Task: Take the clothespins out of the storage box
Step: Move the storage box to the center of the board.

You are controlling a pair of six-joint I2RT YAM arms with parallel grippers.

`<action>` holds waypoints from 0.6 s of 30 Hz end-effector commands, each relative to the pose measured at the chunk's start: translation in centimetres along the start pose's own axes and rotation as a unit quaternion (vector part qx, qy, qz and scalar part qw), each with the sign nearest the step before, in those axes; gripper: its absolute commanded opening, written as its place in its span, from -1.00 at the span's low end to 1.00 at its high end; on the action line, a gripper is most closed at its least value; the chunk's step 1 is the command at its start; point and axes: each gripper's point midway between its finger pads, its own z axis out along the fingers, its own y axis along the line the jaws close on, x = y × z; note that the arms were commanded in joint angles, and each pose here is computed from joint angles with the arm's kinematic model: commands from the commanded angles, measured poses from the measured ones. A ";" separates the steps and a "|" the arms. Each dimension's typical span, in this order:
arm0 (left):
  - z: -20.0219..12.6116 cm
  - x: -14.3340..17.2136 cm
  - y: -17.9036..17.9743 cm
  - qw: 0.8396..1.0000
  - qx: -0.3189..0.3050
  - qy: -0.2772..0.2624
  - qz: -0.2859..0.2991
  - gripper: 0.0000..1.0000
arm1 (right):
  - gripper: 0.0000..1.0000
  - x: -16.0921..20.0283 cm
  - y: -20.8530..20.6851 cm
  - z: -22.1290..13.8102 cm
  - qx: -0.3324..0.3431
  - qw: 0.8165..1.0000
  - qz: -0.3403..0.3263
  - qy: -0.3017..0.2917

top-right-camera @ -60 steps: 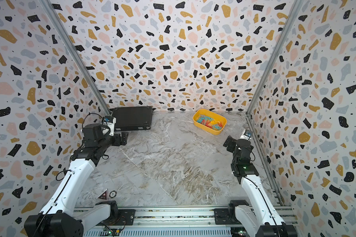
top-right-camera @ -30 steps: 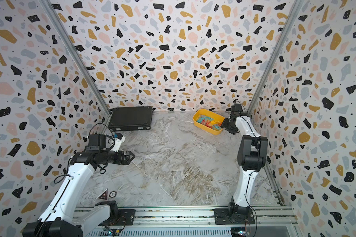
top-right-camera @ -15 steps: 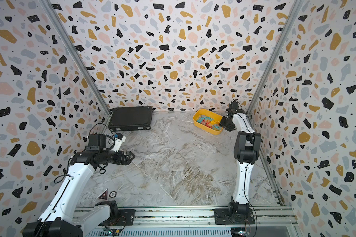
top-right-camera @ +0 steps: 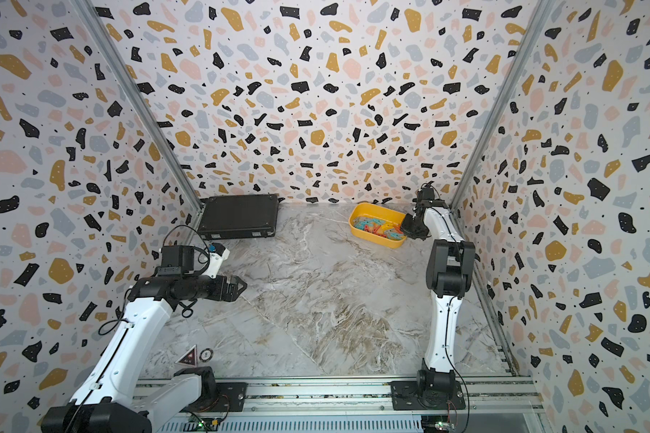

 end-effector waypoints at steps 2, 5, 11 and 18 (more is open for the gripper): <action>0.1 0.0 -0.1 1.000 0.002 -0.004 0.009 0.99 | -1.00 0.6 2.0 -4.8 -0.020 0.999 -0.028 -0.014; 0.2 0.1 -0.1 1.000 0.000 -0.003 0.008 0.99 | -1.00 2.4 3.1 -6.3 -0.026 0.998 -0.056 -0.010; 0.3 0.2 0.0 1.000 0.002 0.000 0.008 1.00 | -1.00 9.7 5.9 -9.2 -0.040 0.991 -0.128 0.020; 0.4 0.2 -0.2 1.000 0.007 0.001 0.009 0.99 | -1.00 20.3 8.4 -10.5 -0.119 0.976 -0.150 0.107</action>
